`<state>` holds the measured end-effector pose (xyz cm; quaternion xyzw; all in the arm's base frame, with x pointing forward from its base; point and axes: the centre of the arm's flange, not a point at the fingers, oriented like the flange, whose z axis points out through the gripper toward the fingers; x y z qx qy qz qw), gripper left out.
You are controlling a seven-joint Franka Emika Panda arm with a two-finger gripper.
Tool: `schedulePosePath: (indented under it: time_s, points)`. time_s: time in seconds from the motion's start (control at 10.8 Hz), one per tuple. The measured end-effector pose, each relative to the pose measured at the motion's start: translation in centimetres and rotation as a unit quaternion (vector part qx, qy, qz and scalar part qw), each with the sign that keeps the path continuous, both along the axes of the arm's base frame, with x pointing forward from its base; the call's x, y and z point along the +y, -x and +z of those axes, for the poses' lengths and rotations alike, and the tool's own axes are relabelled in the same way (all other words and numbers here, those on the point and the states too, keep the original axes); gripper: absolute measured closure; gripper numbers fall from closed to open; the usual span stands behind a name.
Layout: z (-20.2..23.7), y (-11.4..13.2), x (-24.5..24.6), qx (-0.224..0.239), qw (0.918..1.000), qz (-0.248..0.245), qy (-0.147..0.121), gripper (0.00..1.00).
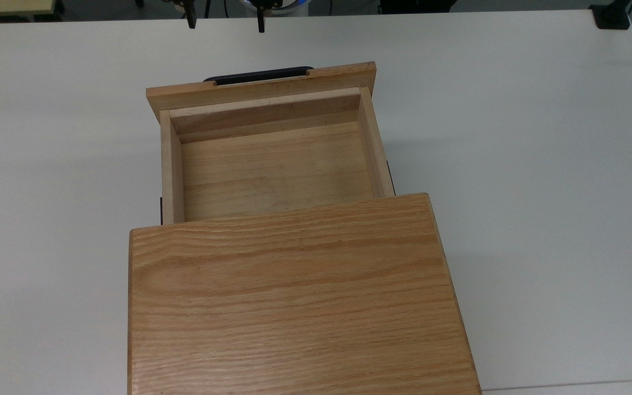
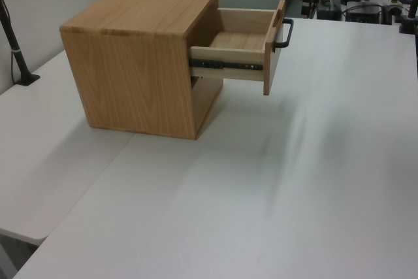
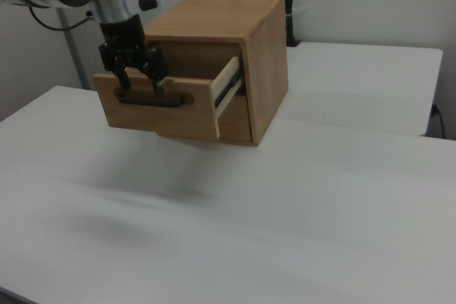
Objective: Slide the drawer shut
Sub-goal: 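Lower the gripper toward the black handle of the open drawer, then push the drawer front with the gripper into the wooden cabinet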
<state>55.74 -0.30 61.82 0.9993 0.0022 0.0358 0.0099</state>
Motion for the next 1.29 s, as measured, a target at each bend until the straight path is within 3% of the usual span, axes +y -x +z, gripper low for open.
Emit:
schedulePosePath:
  time_s: [0.28,0.55,0.65,0.92,1.11,1.29]
  points:
    - [-0.6,0.3,-0.2,0.021,0.9954,0.093,0.008,0.0]
    - [-1.6,0.6,0.2,0.046,0.9923,0.114,0.018,0.07]
    - [-2.1,0.6,0.3,0.051,0.9918,0.115,0.018,0.16]
    - [-3.9,0.0,0.8,0.067,0.9905,0.119,0.016,0.65]
    - [-5.0,-1.2,1.8,0.055,0.9955,0.075,0.014,0.94]
    - [-6.3,-2.7,2.5,0.033,0.999,0.029,0.004,0.95]
